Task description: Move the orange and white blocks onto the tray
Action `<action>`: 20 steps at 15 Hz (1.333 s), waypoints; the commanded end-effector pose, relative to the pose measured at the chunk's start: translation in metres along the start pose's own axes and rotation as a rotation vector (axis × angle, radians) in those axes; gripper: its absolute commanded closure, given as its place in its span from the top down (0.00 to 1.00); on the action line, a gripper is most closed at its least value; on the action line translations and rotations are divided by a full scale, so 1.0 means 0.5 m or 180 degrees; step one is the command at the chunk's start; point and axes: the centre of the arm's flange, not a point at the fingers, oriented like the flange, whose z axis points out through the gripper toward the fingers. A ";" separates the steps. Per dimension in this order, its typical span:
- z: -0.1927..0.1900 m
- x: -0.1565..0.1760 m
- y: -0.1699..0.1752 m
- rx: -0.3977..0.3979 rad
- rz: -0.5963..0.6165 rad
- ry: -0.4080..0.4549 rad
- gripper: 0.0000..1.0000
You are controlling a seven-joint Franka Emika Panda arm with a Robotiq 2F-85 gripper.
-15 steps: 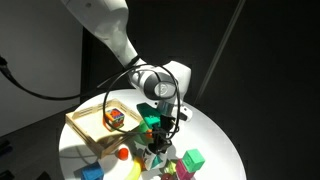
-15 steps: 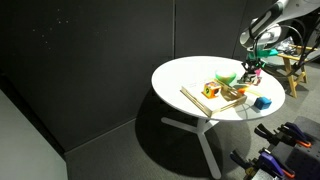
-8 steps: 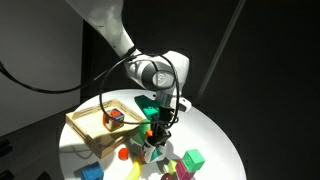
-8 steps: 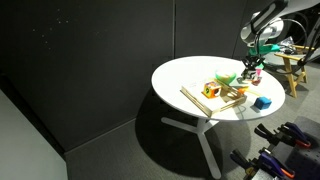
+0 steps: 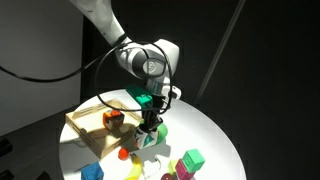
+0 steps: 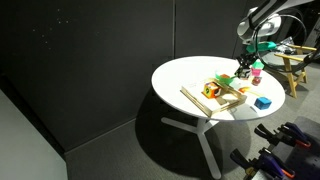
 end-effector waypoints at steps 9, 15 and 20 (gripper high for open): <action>-0.056 -0.084 -0.116 -0.0050 -0.1152 0.0199 0.06; -0.067 -0.100 -0.173 -0.0232 -0.1282 0.0262 0.06; -0.072 -0.119 -0.224 -0.0330 -0.1383 0.0306 0.06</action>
